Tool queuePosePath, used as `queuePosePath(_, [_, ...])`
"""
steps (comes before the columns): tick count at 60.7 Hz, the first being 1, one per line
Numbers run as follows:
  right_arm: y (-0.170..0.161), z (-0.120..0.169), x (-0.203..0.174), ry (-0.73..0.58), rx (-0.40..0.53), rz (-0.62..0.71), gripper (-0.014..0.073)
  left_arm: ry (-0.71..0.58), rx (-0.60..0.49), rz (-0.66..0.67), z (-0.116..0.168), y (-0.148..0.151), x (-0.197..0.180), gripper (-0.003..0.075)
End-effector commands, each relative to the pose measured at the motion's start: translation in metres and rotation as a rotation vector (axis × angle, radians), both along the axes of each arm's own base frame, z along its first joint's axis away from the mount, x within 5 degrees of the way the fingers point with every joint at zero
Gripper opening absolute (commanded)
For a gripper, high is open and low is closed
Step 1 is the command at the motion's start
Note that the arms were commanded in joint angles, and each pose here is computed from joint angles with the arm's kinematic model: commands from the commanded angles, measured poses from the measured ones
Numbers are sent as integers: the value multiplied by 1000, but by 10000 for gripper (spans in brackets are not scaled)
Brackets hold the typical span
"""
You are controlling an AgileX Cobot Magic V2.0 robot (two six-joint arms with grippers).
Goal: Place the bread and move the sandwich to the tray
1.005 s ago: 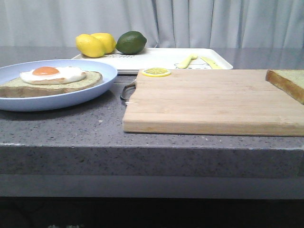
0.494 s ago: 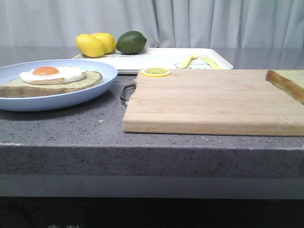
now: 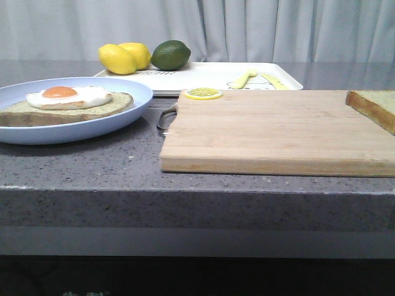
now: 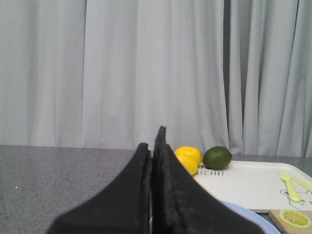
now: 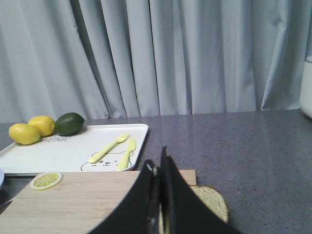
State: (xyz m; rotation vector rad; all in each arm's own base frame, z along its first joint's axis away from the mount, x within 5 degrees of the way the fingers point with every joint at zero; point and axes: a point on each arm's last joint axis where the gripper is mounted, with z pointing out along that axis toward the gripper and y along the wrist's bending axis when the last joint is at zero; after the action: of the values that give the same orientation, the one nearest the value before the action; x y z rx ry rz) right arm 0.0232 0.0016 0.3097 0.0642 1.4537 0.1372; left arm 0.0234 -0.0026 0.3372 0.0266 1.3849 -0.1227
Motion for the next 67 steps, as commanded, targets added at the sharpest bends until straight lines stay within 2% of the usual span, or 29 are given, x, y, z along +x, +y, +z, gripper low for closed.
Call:
queuePosePath(1, [0,31,1,-20,-4,-7,-69,24,5,3,32,0,0,-20])
queuePosePath(9, [0,51,13,124,-9,-4,-69,162,18,1,53,-1,11,-20])
queuePosePath(18, [1,54,43,343,-17,-1,-69,294,20,-7,52,-4,33,-20])
queuePosePath(33, [2,39,80,515,-21,0,-69,414,22,-13,43,-6,60,-20])
queuePosePath(44, [3,30,95,590,-23,0,-60,470,26,-12,37,-8,76,-19])
queuePosePath(50, [3,27,101,615,-24,0,40,484,29,-11,36,-8,82,31])
queuePosePath(54, [3,26,103,625,-24,0,159,482,28,-10,36,-8,85,139])
queuePosePath(61, [3,25,105,633,-25,0,421,469,27,-10,37,-8,87,371])
queuePosePath(64, [3,25,105,633,-25,0,491,462,26,-10,37,-8,87,449])
queuePosePath(67, [3,25,105,633,-25,0,546,458,26,-9,38,-8,87,494])
